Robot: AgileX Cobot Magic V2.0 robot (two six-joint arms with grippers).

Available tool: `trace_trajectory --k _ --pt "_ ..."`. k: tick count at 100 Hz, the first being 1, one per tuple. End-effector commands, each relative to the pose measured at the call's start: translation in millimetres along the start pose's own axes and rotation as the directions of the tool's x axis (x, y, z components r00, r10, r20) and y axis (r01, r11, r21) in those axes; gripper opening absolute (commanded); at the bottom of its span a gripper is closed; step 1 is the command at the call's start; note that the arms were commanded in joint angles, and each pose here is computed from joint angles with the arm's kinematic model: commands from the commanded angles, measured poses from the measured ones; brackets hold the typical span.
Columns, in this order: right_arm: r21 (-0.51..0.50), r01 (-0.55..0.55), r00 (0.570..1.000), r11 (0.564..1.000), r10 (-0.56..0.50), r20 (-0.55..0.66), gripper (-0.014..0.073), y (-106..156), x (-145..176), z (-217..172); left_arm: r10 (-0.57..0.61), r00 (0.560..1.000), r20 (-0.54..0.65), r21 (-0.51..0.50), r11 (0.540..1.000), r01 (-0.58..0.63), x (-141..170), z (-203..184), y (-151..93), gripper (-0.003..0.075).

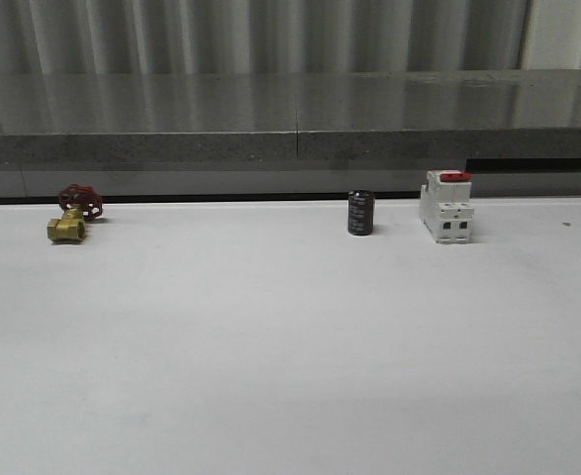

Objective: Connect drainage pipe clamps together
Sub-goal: 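Grasp the clamp half's end tab with the left gripper and lift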

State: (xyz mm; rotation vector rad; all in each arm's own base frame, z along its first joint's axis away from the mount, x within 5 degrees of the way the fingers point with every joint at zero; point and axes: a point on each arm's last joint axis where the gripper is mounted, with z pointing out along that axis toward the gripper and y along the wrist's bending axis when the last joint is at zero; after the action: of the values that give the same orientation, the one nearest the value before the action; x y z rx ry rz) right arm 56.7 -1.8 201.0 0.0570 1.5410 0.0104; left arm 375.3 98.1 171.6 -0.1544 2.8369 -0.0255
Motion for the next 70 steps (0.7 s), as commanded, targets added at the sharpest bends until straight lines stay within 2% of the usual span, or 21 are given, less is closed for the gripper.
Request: trace_trajectory --k 1,56,63,70 --pt "-0.006 0.010 0.993 1.000 -0.009 0.117 -0.0067 1 -14 -3 0.009 0.996 0.084 -0.014 1.000 -0.008 -12 -18 0 0.0586" --pt "-0.006 0.010 0.993 1.000 -0.009 0.117 -0.0067 1 -14 -3 0.004 0.999 0.041 -0.009 1.000 -0.003 -10 5 2 0.0580" --pt "-0.006 0.010 0.993 1.000 -0.009 0.117 -0.0067 1 -14 -3 0.001 0.999 0.041 -0.007 1.000 -0.001 -10 5 2 0.0535" --pt "-0.006 0.010 0.993 1.000 -0.009 0.117 -0.0067 1 -14 -3 -0.003 0.999 0.039 -0.002 1.000 0.003 -9 5 2 0.0431"
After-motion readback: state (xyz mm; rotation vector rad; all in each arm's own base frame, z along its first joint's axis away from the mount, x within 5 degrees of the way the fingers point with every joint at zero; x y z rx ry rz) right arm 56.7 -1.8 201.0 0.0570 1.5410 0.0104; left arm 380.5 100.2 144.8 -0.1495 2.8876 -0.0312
